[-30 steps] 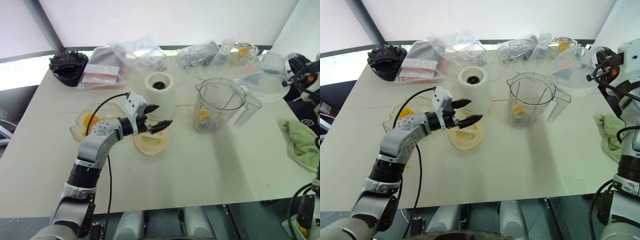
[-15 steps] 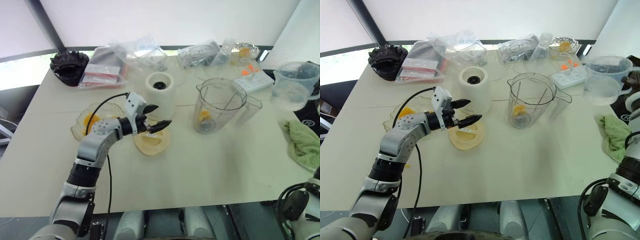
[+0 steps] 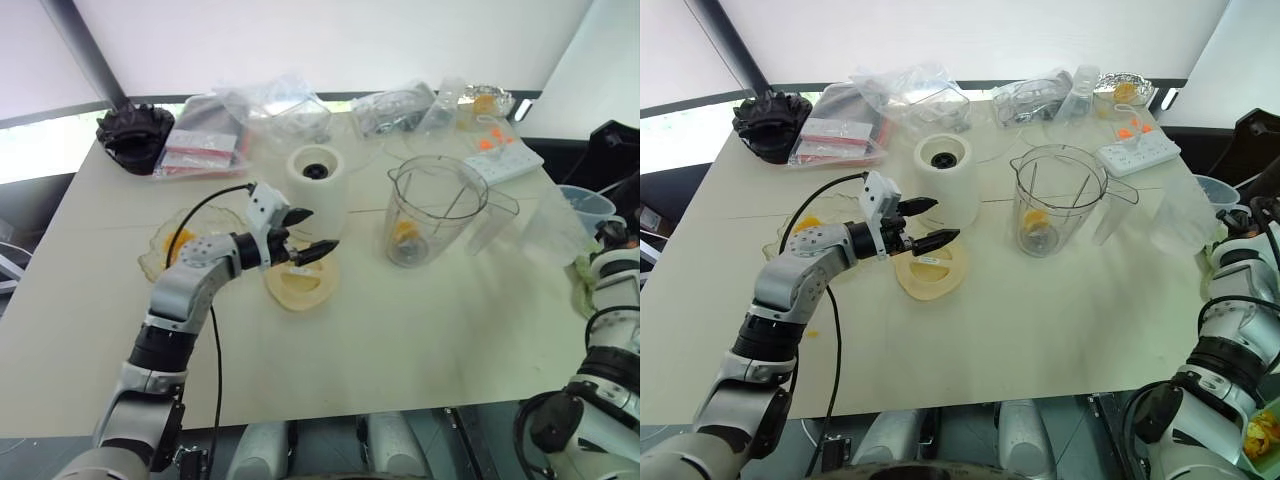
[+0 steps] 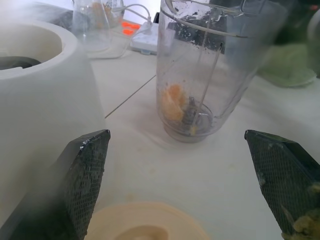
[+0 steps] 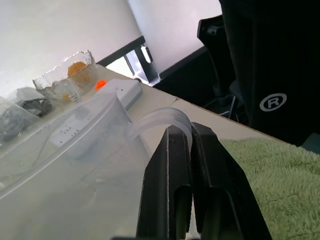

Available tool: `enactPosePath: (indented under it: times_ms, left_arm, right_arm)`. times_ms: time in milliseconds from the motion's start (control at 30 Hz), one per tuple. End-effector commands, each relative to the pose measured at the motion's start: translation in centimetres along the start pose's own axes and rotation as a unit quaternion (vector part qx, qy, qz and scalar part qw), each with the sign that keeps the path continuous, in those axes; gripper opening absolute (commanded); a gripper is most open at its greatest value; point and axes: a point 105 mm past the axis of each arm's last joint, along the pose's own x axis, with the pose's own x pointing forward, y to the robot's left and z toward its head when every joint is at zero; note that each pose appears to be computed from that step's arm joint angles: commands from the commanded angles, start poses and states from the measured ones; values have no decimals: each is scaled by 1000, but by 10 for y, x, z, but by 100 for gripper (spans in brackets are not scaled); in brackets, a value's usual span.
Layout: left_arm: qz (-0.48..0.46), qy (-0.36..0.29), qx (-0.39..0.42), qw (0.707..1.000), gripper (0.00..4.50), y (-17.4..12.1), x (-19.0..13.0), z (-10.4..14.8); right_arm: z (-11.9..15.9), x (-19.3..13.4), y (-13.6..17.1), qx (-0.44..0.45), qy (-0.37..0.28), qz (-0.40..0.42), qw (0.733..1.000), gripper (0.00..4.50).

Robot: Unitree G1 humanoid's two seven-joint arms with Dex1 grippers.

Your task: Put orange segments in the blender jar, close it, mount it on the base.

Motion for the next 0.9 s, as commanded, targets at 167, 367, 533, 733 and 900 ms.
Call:
enactPosePath:
  times_ms: [167,367,533,733,900]
  left_arm:
    - [-2,-18,24,1000,450,-1,-6,20]
    - [-3,-16,23,1000,450,-2,-6,20]
    - [-4,-15,21,1000,450,-3,-5,20]
    - [-6,-18,20,1000,450,-5,-1,20]
    - [-11,-20,18,1000,450,-6,2,20]
  right_arm:
    - [11,7,4,42,-56,-3,998,6]
    - [-13,5,-4,49,-43,-18,998,6]
    - [-33,-4,-16,30,-16,-20,999,6]
    - [-51,-19,-22,-7,5,-11,1000,6]
    - [-53,-26,-25,-21,10,-5,1000,6]
